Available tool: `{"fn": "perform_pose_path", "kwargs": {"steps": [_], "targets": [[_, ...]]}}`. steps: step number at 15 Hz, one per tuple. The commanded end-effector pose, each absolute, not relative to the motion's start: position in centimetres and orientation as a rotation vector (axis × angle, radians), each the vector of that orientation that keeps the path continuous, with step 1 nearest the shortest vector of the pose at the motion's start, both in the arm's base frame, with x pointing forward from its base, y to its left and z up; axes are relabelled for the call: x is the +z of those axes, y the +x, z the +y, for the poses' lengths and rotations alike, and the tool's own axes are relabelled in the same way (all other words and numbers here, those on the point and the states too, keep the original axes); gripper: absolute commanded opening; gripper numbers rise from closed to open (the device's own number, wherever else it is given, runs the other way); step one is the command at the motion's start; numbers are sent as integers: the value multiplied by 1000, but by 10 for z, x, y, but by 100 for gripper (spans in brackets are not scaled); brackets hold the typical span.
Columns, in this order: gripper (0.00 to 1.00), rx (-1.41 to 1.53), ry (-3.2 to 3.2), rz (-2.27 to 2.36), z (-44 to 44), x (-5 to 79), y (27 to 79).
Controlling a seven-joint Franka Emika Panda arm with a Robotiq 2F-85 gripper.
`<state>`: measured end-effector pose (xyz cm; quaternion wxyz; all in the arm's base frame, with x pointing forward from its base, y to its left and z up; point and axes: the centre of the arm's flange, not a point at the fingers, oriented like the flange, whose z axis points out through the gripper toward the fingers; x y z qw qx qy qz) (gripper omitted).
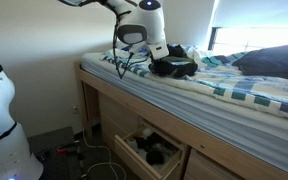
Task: Put the socks one at a time in the open drawer
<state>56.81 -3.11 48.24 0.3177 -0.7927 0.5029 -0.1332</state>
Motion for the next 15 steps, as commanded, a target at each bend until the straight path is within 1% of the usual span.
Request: {"fn": "perform_pose_path", "kwargs": {"steps": [1,4,5,7,15], "targets": [[8,-313,-2152,1308,-12,521,522],[6,-230,-2225,1269,7,538,499],[7,-177,-2248,1253,13,540,493],[7,-76,-2278,1224,21,543,485],[7,351,-2333,1160,24,500,482]]}}
